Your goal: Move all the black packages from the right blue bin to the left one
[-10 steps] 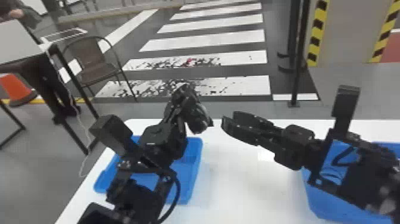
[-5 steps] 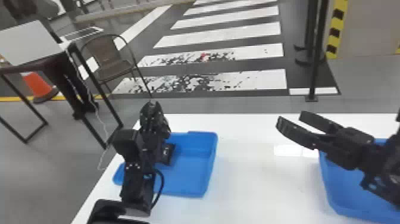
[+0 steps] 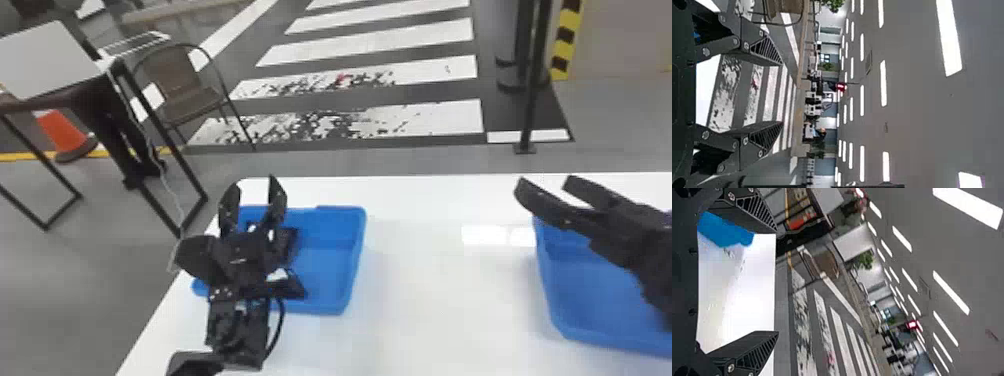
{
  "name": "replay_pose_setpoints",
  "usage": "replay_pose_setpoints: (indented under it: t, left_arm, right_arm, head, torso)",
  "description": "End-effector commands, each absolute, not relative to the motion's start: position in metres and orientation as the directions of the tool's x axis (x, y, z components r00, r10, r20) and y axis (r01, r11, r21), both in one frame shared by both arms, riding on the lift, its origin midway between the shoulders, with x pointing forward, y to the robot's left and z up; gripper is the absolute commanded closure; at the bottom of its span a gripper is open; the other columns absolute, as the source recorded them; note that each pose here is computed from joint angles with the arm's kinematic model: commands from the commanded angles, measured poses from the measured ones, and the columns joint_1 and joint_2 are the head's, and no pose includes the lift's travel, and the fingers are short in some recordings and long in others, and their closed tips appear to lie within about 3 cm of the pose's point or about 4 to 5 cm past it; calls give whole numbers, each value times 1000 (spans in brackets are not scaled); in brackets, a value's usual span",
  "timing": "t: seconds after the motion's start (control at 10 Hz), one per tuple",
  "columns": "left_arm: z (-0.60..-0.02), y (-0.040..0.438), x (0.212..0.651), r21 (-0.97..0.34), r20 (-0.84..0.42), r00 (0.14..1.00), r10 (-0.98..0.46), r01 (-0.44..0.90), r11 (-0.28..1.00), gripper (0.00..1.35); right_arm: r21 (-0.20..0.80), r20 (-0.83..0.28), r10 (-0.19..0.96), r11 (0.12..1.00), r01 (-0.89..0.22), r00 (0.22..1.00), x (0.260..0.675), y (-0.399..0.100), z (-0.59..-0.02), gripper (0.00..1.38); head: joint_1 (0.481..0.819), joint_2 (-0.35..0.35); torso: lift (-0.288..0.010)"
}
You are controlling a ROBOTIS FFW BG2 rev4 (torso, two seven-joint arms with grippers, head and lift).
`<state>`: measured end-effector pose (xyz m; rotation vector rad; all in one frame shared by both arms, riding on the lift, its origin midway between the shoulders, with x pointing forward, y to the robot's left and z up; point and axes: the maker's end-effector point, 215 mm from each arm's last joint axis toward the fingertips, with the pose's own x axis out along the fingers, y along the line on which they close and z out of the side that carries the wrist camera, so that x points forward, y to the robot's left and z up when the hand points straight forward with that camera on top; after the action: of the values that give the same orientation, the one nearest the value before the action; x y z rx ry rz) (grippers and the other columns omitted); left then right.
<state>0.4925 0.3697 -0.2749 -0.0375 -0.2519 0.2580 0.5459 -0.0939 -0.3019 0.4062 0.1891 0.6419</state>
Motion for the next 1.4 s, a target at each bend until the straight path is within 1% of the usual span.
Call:
replay_pose_setpoints:
  t: [0.0,0.1,0.2,0.3,0.4,0.5,0.6,0.7,1.0,1.3]
  left_arm:
    - [-261,362,478,-163,278,925,259,-220,962,122]
    - [-251,356,469,-184,293,923,251,-203,962,122]
    - [-245,352,463,-189,300,924,239,-189,964,130]
    - [-242,348,463,-186,299,927,226,-175,967,147]
    - [-239,345,463,-193,299,929,216,-163,968,151]
    - [-240,336,468,-224,277,943,187,-126,966,151]
    - [-234,330,467,-237,287,942,174,-106,966,151]
    - [-229,325,466,-239,300,939,167,-96,966,151]
    - [-232,325,465,-238,293,942,166,-97,966,151]
    - [-234,325,464,-235,286,944,165,-97,967,151]
  right_arm:
    - [403,-115,501,813,-420,858,530,-128,-315,121]
    - [336,-191,376,893,-300,907,518,-163,-321,117]
    - [264,-286,287,941,-213,914,510,-194,-335,116]
    - [214,-388,225,965,-150,894,501,-215,-356,111]
    - [157,-483,152,984,-86,862,487,-232,-373,102]
    - [112,-551,98,993,-43,829,476,-248,-386,98]
    - [88,-592,60,996,-9,804,471,-262,-393,93]
    - [69,-632,36,998,10,774,469,-272,-405,88]
    - [36,-668,-8,998,44,744,487,-294,-417,87]
    - [54,-713,13,998,37,701,495,-296,-438,87]
  head:
    - [670,303]
    - [681,264]
    - [695,235]
    - [695,198]
    - [695,180]
    - [695,149]
    - [695,119]
    - [695,94]
    - [695,54]
    - [695,36]
  torso:
    - [-154]
    - [-154]
    - [-154]
    - [-154]
    - [-154]
    - [-154]
    - [-154]
    - [-154]
    - [-154]
    - [-154]
